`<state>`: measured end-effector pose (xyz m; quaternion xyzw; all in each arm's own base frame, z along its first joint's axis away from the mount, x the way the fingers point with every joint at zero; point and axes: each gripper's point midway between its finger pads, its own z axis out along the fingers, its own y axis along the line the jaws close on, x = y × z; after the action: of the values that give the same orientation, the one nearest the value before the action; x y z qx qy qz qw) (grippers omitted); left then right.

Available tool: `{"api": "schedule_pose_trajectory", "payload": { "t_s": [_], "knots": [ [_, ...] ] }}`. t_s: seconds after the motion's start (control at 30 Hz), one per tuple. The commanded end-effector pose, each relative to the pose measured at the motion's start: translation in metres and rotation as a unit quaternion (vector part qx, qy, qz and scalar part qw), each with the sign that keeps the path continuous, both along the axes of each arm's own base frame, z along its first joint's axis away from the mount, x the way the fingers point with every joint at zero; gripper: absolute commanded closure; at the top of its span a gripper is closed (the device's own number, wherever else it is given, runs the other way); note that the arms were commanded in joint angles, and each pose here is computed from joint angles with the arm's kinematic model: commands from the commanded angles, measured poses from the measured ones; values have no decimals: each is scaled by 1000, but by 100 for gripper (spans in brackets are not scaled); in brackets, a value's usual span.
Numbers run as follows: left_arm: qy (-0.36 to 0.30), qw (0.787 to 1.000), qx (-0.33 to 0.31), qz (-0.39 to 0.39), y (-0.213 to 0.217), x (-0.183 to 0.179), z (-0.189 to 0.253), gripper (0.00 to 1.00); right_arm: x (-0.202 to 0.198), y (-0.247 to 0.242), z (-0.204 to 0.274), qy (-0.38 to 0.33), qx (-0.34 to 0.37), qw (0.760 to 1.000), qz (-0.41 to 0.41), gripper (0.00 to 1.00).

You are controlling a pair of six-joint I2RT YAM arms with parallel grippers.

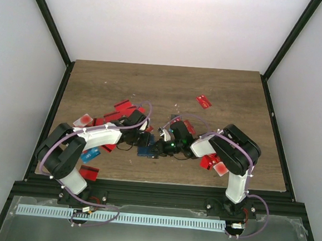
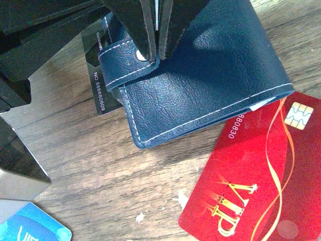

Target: Put the credit cards into the card holder

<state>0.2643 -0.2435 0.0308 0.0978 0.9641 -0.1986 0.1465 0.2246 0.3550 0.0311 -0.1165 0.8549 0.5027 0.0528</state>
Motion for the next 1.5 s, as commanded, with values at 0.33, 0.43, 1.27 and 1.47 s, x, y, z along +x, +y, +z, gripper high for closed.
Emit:
{"api": "schedule_pose_trajectory", "payload": {
  "t_s": [0.33,0.43,1.27,1.47],
  "knots": [
    [38,999,-8,-10,9,-29,7,96,5,-30,-63,40,-114,991,-51,99],
    [41,999,-6,-11,8,-29,6,96,4,-30,-64,41,-114,991,-50,99],
    [-4,1000,-12,-17,-5,-2,14,96,-1,-31,-65,44,-114,992,-43,99],
    [-20,1000,12,1,5,4,14,96,-1,-31,-66,45,-114,992,-42,99]
  ]
}}
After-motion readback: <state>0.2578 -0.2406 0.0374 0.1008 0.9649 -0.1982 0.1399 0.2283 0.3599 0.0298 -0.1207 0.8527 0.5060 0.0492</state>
